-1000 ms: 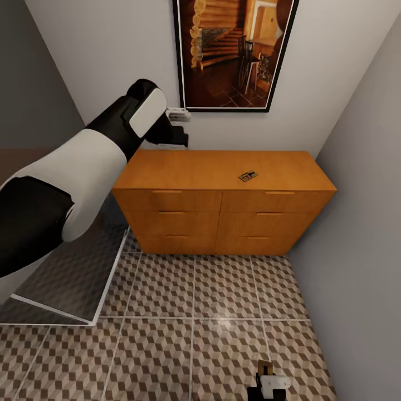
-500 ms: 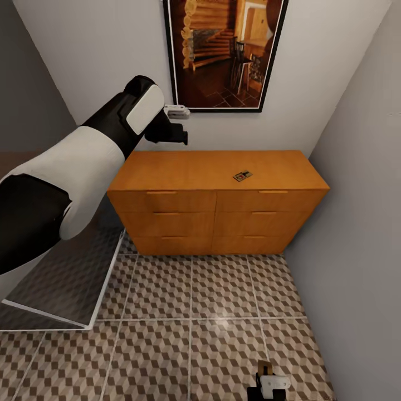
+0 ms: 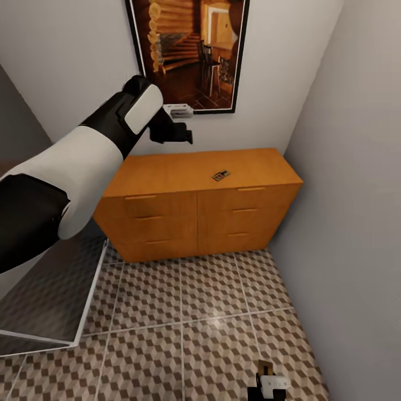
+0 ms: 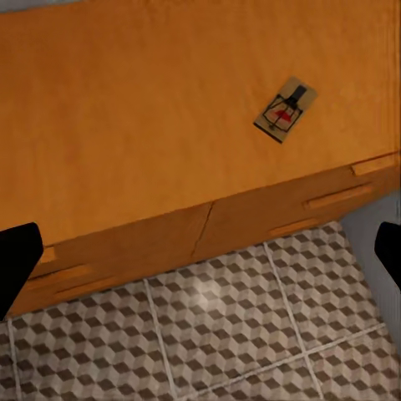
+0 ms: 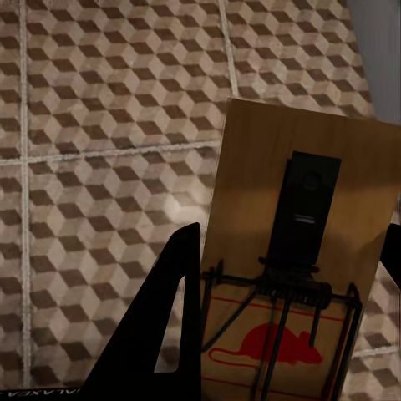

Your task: Take the four mousetraps from the cabinet in the bathroom and place them on the bathroom floor. Make sure all four end up on the same floor surface, and ensure that at least two of them are either under or directly next to the same bathroom sink.

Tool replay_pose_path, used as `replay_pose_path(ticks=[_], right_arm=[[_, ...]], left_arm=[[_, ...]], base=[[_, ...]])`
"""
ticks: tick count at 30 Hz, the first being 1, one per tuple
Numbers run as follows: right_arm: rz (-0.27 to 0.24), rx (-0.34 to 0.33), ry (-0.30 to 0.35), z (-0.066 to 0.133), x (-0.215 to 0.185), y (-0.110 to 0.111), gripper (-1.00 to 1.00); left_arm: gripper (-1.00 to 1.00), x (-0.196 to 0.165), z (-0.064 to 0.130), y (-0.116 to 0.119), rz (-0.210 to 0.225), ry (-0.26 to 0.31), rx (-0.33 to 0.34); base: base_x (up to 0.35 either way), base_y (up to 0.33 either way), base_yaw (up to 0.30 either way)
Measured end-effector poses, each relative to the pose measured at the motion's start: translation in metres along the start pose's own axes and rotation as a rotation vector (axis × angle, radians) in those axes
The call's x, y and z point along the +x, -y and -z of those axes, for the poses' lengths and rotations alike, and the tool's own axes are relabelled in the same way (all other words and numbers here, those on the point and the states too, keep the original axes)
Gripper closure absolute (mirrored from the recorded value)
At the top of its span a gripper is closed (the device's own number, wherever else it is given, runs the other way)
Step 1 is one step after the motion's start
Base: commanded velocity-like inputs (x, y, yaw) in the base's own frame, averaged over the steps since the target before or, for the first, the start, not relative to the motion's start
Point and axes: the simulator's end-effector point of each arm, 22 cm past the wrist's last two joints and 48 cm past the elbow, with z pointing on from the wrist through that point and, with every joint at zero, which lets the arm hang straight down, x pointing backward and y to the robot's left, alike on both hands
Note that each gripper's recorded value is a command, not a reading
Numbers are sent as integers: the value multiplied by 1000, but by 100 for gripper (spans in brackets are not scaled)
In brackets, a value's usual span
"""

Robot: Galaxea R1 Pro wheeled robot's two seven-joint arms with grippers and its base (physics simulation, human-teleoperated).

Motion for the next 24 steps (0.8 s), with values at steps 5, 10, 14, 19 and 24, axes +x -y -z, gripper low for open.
replay_pose_path(ticks=[5, 10, 14, 19, 24], right_arm=[[0, 0, 3, 0, -1, 0, 100], [0, 0, 6, 0, -3, 0, 100], [-1, 1, 9, 0, -4, 0, 100], [-1, 1, 12, 0, -6, 0, 100], [-2, 1, 15, 0, -7, 0, 100]], left_arm=[[-100, -3, 3, 3, 4, 6, 36], [-100, -5, 6, -1, 10, 11, 54], [-100, -6, 7, -5, 12, 14, 52], [-100, -8, 10, -9, 15, 18, 47], [-100, -9, 12, -11, 14, 21, 42]], base=[[0, 0, -228], [0, 0, -215], [0, 0, -200], [0, 0, -192], [0, 0, -154]])
